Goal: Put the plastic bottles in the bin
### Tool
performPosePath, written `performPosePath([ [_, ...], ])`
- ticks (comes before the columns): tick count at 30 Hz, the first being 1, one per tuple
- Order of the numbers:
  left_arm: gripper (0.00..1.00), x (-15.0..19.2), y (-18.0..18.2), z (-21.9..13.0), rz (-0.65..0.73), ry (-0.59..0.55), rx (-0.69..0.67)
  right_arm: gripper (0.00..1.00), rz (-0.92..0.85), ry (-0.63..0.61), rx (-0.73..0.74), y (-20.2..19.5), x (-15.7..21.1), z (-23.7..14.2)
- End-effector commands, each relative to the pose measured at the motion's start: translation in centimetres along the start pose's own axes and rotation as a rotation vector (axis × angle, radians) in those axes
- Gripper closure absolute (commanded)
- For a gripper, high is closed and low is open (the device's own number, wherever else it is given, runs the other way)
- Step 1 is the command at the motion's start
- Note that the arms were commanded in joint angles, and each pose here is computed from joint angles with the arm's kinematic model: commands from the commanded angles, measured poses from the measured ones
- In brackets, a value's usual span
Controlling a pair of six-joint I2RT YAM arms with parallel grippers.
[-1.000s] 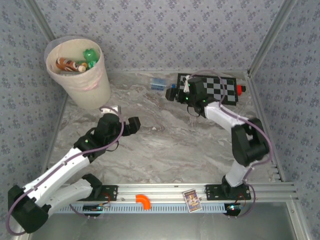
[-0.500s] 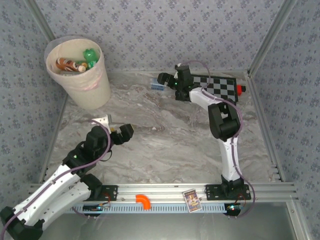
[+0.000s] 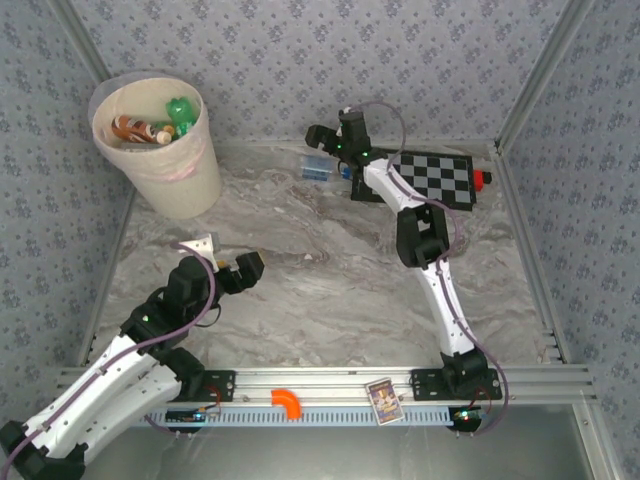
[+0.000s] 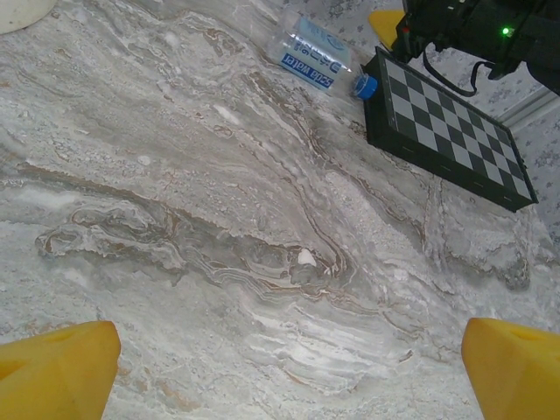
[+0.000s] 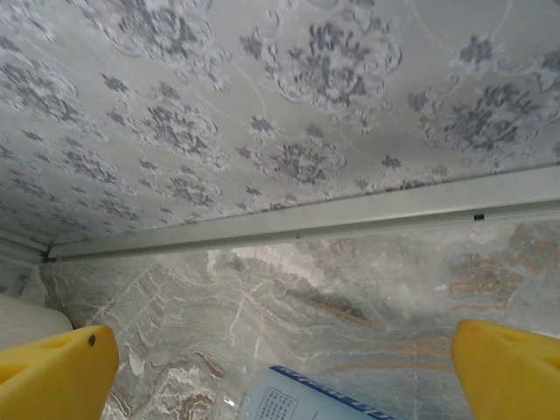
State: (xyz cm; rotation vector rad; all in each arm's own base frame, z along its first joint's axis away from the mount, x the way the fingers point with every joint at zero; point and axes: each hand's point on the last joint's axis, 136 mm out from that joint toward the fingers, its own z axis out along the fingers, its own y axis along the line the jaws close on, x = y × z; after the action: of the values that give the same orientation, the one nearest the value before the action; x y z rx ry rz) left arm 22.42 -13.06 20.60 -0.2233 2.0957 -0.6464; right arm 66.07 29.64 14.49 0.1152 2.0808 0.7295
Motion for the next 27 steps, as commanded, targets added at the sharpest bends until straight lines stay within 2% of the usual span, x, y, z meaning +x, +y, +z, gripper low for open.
performPosePath([
  [1, 0.00, 0.1, 0.1, -0.1, -0.007, -0.005, 0.000, 0.01, -0.053, 0.111, 0.025, 0.1, 3.5, 0.5],
  [6, 0.00, 0.3, 0.1, 0.1, -0.018, -0.004, 0.007, 0.00, -0.088, 0.175, 0.025, 0.4, 5.4, 0.3],
  [14, 0.00, 0.7, 0.3, -0.1, -0.042, 0.003, 0.014, 0.00, -0.208, 0.242, 0.034, 3.0, 8.2, -2.0],
  [21, 0.00, 0.8, 0.6, -0.8, -0.064, -0.009, 0.024, 0.01, -0.294, 0.260, 0.028, 5.0, 10.3, -4.1],
  [24, 0.00, 0.8, 0.8, -1.1, -0.074, -0.012, 0.028, 0.01, -0.345, 0.281, 0.040, 5.0, 11.9, -4.1],
  [27, 0.00, 0.8, 0.9, -1.3, -0.083, -0.014, 0.031, 0.00, -0.393, 0.292, 0.119, 3.8, 12.7, -3.8],
])
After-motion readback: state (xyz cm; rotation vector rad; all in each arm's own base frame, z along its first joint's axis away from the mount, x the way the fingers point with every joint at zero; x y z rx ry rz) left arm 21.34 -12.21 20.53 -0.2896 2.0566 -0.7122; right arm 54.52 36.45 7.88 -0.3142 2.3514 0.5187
